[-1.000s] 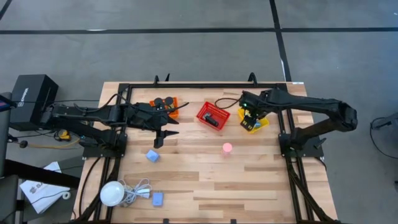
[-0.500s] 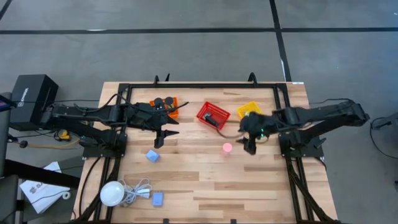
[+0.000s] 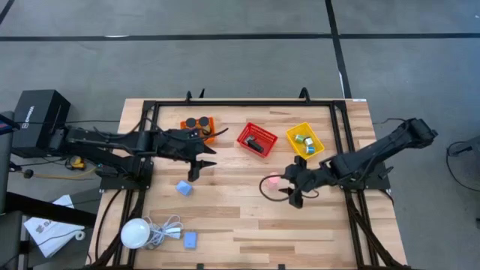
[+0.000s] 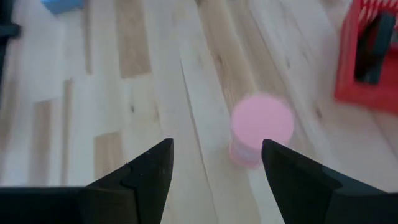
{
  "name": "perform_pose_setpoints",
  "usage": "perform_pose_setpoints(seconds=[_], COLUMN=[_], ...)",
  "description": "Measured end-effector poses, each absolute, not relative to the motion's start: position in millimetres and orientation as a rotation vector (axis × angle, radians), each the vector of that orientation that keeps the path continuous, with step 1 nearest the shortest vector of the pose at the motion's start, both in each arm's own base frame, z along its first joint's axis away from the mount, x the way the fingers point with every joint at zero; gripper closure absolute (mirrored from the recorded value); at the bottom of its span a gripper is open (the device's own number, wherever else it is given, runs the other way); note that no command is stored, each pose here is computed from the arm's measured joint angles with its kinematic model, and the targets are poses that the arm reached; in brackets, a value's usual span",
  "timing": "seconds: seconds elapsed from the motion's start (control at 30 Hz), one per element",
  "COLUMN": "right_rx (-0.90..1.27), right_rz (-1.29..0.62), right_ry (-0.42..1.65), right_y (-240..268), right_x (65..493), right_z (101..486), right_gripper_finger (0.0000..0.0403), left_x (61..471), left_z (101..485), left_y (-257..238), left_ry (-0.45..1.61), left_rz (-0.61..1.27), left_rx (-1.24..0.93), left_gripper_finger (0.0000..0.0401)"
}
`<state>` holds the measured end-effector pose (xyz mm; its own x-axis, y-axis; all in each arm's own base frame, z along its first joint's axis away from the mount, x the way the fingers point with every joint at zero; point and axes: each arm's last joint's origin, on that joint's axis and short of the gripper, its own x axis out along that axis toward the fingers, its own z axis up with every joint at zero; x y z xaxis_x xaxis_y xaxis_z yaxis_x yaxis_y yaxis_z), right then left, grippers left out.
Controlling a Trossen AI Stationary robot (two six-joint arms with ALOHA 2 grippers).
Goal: Pick & Place Office items
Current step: Put the pink hourglass into the orange bin
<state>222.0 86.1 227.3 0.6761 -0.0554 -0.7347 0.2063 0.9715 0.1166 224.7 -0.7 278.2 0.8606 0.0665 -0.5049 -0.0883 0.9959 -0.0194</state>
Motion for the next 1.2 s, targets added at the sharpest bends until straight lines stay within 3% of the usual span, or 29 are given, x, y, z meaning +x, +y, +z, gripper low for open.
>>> perform_pose_setpoints(seconds=[0.73, 1.2], right_rx=[0.186, 0.155], right_rz=[-0.519, -0.474], right_ry=[1.046, 0.946], right_y=[96, 78], right_x=[247, 273], right_z=[125, 122], right_gripper_finger=[0.0168, 0.0168], left_x=[225, 226], left_z=[258, 260], left_y=[-1, -1], left_ry=[0.473, 0.45], left_rz=[0.076, 0.075], left_rx=[-0.046, -0.047], left_gripper_finger=[0.0216, 0.0215])
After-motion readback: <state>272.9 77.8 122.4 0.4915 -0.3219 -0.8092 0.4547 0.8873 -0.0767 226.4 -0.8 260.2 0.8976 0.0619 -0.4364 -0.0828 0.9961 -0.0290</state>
